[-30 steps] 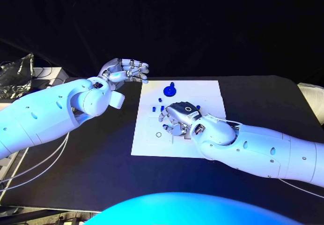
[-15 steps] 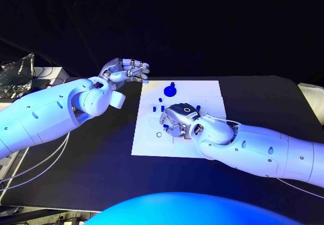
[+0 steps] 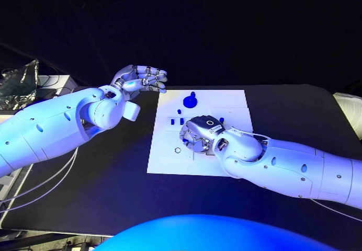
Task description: Assemble the parts on the task board
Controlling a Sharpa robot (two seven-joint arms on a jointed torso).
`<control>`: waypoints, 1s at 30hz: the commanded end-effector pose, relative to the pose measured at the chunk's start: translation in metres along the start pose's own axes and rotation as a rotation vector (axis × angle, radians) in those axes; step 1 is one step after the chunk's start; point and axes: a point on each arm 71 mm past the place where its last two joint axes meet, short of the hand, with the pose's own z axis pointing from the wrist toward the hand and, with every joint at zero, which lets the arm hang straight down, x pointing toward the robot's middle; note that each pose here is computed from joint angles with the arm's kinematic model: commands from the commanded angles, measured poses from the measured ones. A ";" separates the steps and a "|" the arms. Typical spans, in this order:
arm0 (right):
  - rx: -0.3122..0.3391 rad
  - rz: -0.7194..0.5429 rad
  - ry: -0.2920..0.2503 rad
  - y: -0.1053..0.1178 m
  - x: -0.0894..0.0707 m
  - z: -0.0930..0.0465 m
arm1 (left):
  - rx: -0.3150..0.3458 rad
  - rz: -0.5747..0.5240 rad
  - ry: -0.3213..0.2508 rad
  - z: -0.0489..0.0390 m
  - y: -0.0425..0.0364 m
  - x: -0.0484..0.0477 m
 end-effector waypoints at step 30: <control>0.019 -0.016 -0.018 -0.011 -0.001 -0.007 | -0.006 -0.008 0.000 -0.0003 0.0006 -0.0020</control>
